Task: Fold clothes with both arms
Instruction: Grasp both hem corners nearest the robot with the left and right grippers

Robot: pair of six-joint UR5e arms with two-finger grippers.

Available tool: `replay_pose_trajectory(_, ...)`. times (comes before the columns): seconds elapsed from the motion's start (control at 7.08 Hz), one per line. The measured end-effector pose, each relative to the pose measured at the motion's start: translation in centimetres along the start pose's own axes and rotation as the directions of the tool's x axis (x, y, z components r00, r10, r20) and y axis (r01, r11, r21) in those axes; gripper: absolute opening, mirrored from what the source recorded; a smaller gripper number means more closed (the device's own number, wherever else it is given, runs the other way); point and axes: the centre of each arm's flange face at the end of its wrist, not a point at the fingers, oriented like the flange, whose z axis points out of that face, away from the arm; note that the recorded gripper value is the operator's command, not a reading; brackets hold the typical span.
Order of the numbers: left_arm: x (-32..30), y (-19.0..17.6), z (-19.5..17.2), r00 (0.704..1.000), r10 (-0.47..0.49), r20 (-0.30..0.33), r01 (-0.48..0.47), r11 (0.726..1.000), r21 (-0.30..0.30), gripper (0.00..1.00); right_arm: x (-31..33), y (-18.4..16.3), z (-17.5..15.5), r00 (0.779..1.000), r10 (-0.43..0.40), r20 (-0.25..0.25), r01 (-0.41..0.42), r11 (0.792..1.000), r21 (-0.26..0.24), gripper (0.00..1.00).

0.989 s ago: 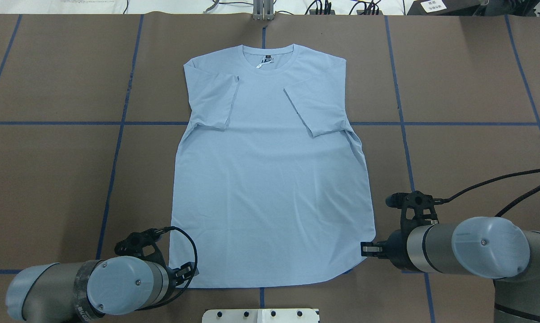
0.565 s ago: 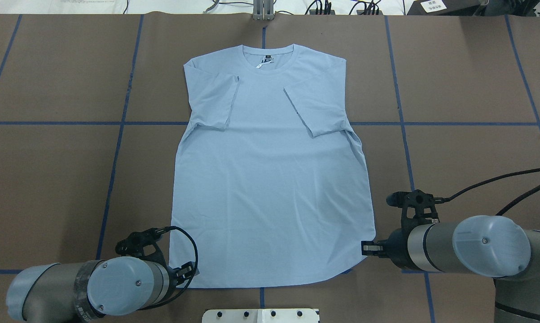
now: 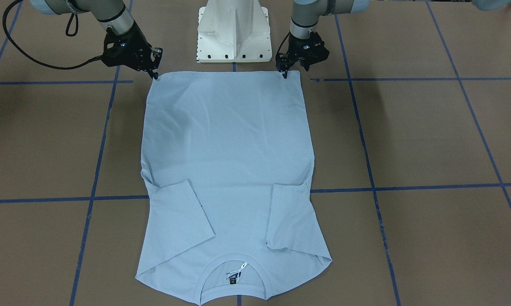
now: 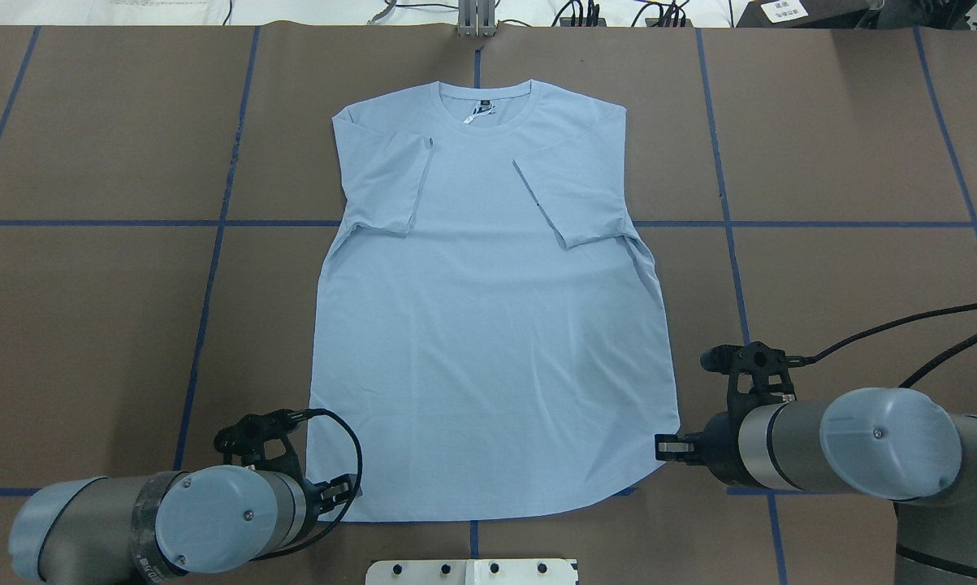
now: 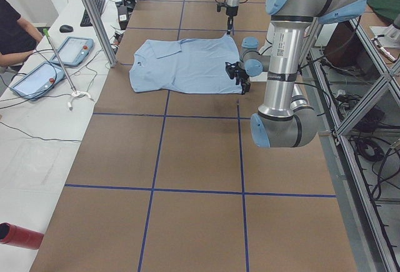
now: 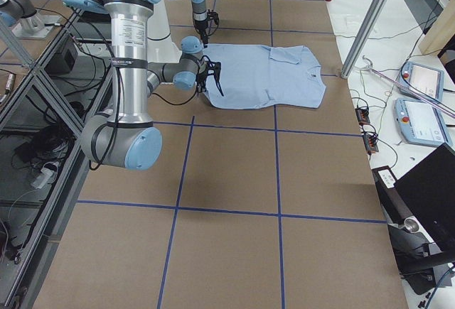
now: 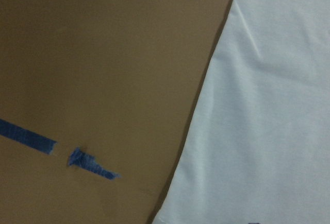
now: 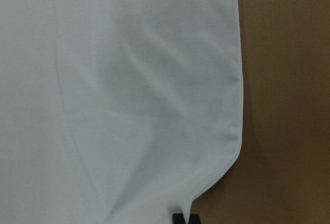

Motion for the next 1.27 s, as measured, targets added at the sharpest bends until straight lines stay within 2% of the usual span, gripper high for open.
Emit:
replay_pose_trajectory(0.57, -0.11, 0.05, 0.43, 1.0, 0.016, 0.008, -0.016, 1.0, 0.0, 0.82, 0.0, -0.03, -0.01, 1.0, 0.0, 0.0, 0.0, 1.0, 0.0, 0.0)
replay_pose_trajectory(0.85, -0.18, 0.03, 0.5, 1.0, 0.015, 0.01, -0.015, 1.0, 0.0, 0.75, -0.08, -0.03, -0.08, 1.0, 0.0, 0.002, 0.0, 1.0, 0.0, 0.0)
replay_pose_trajectory(1.13, -0.21, 0.06, 0.52, 1.0, 0.012, 0.011, -0.012, 1.0, 0.0, 0.63, -0.09, -0.02, -0.08, 1.0, 0.0, 0.003, 0.0, 1.0, -0.001, 0.0)
replay_pose_trajectory(1.27, -0.21, 0.07, 0.53, 1.0, 0.011, 0.011, -0.011, 1.0, -0.001, 0.54, -0.08, -0.02, -0.06, 1.0, 0.0, 0.002, 0.0, 1.0, -0.001, 0.0)
